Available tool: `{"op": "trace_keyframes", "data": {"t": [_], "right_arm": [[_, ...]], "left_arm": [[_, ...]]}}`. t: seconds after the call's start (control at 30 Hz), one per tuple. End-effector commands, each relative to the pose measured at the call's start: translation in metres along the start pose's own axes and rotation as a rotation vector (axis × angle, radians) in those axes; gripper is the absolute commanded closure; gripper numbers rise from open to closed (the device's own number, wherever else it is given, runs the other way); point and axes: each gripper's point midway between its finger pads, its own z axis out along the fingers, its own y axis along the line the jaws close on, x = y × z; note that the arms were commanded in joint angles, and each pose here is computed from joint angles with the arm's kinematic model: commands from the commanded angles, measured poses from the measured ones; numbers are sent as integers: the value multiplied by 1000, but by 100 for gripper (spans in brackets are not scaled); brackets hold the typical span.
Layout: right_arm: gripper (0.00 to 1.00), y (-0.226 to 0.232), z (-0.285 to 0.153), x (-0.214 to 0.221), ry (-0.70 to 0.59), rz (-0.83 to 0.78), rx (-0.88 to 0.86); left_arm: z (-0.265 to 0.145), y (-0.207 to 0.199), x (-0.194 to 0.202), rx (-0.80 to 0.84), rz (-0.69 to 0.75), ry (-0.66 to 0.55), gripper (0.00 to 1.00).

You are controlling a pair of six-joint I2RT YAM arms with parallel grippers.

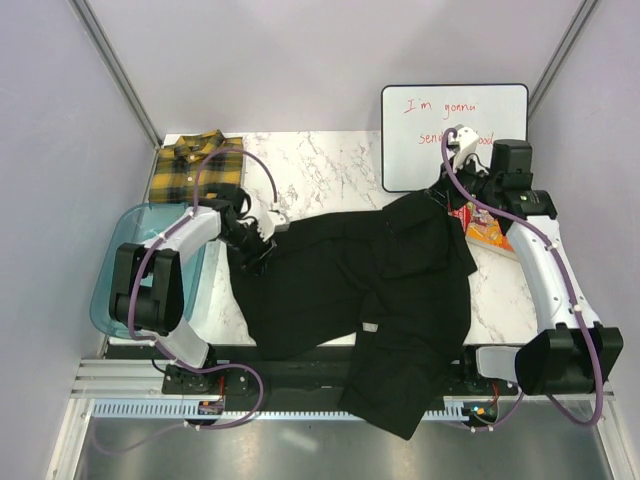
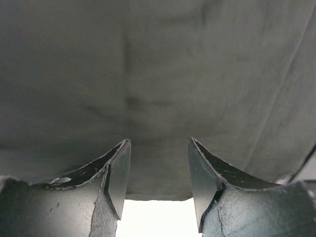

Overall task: Fold and stack the long sleeve shirts
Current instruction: Fold the shirt

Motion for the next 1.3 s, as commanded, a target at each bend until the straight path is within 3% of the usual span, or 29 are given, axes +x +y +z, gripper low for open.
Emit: {"op": "trace_keyframes", "data": {"t": [0.0,0.13,0.37,0.47,0.6,0.73,0.87,0.9,0.97,1.0,1.03,1.1,1.27], "right_arm": [[100,-5,11,5,11,-32,5],[100,-13,17,17,46,-26,33],[100,-24,13,13,53,-30,97],[100,-21,6,-2,15,-41,100],[100,-12,-2,-26,-46,-34,74],[100,10,-6,-51,-122,-17,-27],[100,39,0,-64,-163,-32,-136],[100,42,4,-62,-155,-32,-154],[100,57,12,-57,-140,-23,-213],[100,60,16,-53,-127,-3,-231],[100,66,18,-53,-121,35,-249],[100,70,23,-48,-109,128,-265],[100,88,33,-35,-98,493,-347]], "left_arm": [[12,-12,24,-30,-82,94,42],[30,-11,58,-91,-54,226,41],[21,67,87,-243,100,426,44],[14,77,67,-243,200,381,41],[10,52,42,-164,255,312,34],[-12,37,1,-172,217,140,29],[-57,0,-77,-127,216,-238,21],[-81,-14,-97,-147,221,-343,4],[-104,-31,-133,-137,255,-529,1],[-114,-44,-137,-131,190,-594,1],[-131,-42,-159,-192,232,-698,1],[-123,-57,-162,-210,209,-744,1],[-143,-97,-195,-372,539,-855,1]]}}
